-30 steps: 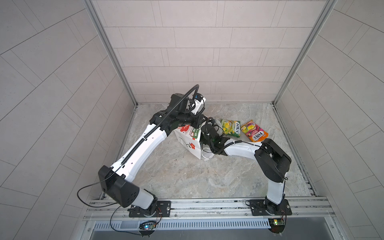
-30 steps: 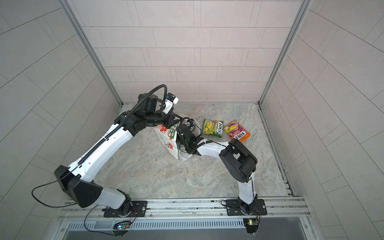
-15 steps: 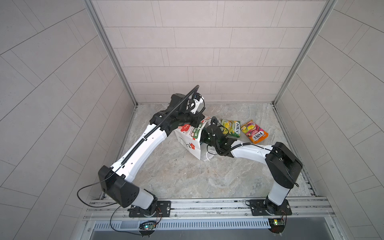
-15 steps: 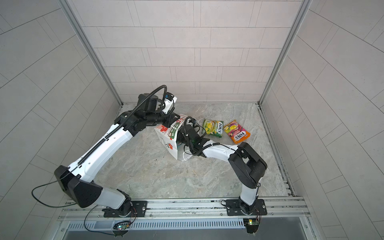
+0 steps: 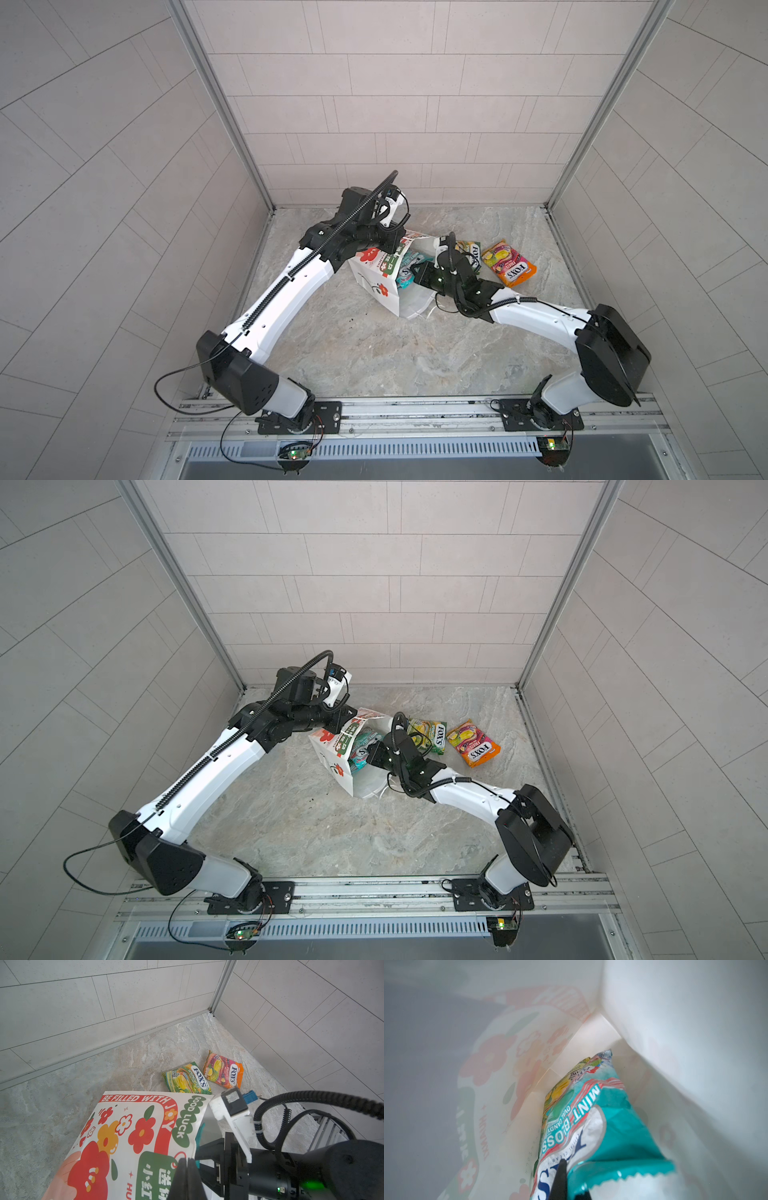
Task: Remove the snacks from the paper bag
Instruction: 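Lift the teal packet out of the bag with the right gripper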
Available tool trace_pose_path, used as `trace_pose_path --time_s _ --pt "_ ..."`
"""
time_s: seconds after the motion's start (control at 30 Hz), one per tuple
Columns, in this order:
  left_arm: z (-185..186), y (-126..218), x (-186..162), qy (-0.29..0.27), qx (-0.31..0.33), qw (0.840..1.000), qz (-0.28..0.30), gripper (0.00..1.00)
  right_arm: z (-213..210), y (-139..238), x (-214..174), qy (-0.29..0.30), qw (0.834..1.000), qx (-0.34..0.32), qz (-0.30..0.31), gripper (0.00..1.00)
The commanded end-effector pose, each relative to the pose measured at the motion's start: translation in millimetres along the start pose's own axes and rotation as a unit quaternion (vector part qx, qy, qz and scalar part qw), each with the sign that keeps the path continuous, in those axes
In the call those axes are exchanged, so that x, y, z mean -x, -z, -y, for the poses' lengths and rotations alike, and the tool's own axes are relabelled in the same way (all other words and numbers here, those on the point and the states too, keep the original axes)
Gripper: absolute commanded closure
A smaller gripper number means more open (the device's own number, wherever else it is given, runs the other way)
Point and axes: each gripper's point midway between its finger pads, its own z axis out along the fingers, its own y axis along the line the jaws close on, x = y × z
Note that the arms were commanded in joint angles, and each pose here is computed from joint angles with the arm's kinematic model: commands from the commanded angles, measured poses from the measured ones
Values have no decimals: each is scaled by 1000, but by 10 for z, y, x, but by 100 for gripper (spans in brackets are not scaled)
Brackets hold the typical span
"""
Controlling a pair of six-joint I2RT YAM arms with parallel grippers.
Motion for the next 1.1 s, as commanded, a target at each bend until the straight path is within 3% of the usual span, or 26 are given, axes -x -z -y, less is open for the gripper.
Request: trace_pose_path --time_s 0.0,0.53,0.7,0.83,1.07 --pt "-74 50 -7 0 16 1000 2 100 -184 164 133 7 999 41 11 100" --pt "-126 34 -17 4 28 1000 0 100 -794 995 274 89 986 141 -10 100" --pt "-128 28 -28 3 27 1000 -1 100 -896 1412 393 129 980 154 16 100" --pt "-117 9 -41 2 22 1000 -4 100 -801 1738 546 163 978 117 47 100" --pt "-108 -2 -63 1 18 1000 -10 100 -338 2168 829 202 975 -7 94 100"
